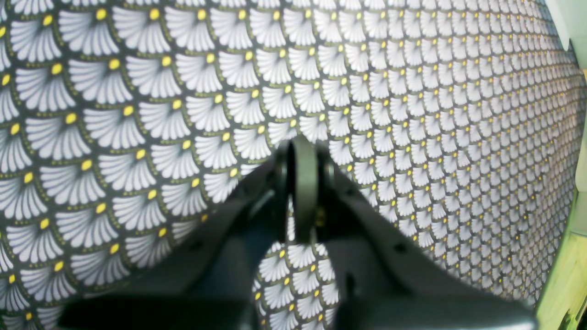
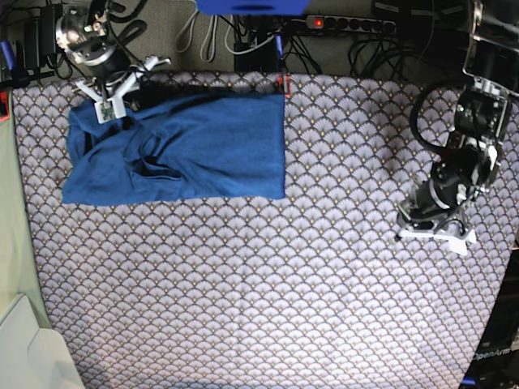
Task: Fold the T-shirt properly
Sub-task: 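Grasp the folded shirt's edge with the right gripper and tug it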
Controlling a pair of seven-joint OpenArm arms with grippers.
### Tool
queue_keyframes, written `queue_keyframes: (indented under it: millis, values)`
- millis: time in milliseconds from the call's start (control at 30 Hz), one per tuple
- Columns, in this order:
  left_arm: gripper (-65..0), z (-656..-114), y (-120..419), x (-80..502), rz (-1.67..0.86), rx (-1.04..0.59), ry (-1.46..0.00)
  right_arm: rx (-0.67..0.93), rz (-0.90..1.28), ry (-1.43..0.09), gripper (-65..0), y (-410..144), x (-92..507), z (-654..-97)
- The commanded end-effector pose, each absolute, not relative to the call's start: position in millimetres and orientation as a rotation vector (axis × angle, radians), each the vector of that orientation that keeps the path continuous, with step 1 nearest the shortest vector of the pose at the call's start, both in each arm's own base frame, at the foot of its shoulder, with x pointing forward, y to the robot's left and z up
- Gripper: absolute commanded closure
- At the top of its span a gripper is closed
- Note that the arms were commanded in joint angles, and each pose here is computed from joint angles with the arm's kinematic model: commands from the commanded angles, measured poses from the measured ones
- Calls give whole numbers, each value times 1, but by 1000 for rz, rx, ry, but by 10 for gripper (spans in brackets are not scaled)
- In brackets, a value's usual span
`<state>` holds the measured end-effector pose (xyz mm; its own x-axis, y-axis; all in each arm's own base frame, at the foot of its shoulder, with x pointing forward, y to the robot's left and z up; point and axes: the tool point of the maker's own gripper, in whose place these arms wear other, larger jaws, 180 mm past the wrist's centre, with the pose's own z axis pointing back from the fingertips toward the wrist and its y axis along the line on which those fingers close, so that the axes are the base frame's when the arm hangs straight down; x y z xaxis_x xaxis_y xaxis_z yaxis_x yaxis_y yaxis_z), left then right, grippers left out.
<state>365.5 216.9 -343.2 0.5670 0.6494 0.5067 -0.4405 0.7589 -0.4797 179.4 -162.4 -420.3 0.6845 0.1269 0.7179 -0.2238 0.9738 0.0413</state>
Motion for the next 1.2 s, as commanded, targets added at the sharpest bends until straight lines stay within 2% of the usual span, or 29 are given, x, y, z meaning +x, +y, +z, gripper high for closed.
queue_keyframes:
  millis: [0, 200, 400, 633, 800, 1033, 1167]
  values:
    - [-1, -331, 217, 371, 692, -362, -714, 126, 200, -831, 0, -166, 182, -411]
    - [-1, -330, 221, 371, 688, -353, -718, 47, 135, -848, 0, -200, 183, -405]
    - [-1, -327, 221, 371, 683, -353, -724, -42, 83, -934, 0, -236, 207, -381]
    - [-1, -327, 219, 370, 683, -358, -722, 90, 285, -1040, 0, -176, 248, -353]
    - [-1, -328, 220, 370, 684, -356, -719, 102, 440, -1048, 0, -134, 271, -349]
    - [-1, -331, 221, 370, 689, -352, -715, 179, 516, -1012, 0, -91, 276, -366]
    - [-1, -331, 221, 370, 689, -352, -715, 207, 512, -986, 0, -85, 280, -378]
